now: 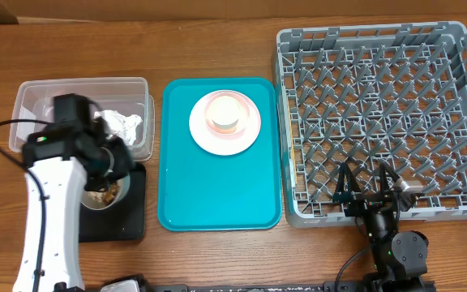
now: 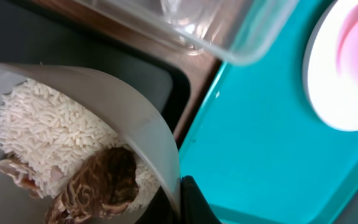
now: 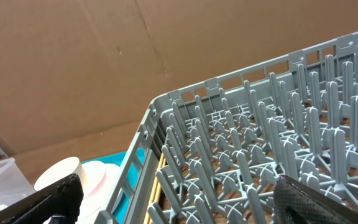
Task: Sort waste into correct bins and load items into the dishwasher
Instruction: 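Lift the bowl over the black tray and tip out the food, then place the emptied white bowl back on the teal tray, then grasp the white cup from the pink plate with the left gripper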
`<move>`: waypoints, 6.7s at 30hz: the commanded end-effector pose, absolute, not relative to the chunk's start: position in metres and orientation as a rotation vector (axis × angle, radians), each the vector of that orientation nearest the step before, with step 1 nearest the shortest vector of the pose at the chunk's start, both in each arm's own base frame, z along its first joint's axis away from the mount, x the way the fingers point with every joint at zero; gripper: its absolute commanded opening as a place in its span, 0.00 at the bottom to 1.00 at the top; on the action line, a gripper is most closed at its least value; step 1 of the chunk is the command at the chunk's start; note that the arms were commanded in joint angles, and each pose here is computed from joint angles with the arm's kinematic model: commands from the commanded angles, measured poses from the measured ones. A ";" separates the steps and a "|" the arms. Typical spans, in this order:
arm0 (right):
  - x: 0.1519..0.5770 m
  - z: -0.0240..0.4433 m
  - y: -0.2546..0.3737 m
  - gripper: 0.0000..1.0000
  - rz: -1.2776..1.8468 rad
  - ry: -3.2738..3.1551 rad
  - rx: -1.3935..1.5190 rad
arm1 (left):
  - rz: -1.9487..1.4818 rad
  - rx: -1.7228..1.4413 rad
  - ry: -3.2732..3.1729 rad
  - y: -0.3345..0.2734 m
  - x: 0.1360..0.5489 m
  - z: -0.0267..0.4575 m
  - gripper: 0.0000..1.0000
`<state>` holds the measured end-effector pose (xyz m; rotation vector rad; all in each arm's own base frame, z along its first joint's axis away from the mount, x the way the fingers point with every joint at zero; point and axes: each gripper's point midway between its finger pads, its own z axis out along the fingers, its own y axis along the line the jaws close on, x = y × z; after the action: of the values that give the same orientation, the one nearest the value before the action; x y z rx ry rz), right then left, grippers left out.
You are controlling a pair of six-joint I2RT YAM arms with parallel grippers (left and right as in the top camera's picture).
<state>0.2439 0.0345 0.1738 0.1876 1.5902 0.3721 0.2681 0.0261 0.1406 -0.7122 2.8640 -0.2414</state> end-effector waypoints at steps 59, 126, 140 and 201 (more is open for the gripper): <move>0.244 0.172 0.035 1.00 0.370 1.587 0.179 | -1.439 -0.566 1.723 0.078 0.274 0.207 0.04; 0.244 0.172 0.035 1.00 0.370 1.587 0.179 | -1.540 -0.551 2.343 -0.052 0.269 0.163 0.04; 0.244 0.172 0.035 1.00 0.370 1.587 0.179 | -0.742 -0.345 2.763 -0.153 0.277 0.094 0.04; 0.244 0.172 0.035 1.00 0.370 1.587 0.179 | -0.223 -0.382 2.467 -0.159 0.405 0.096 0.45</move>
<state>0.2439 0.0346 0.1739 0.1866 1.5899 0.3719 0.3991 -0.1584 0.1077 -0.3594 2.4517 -0.2265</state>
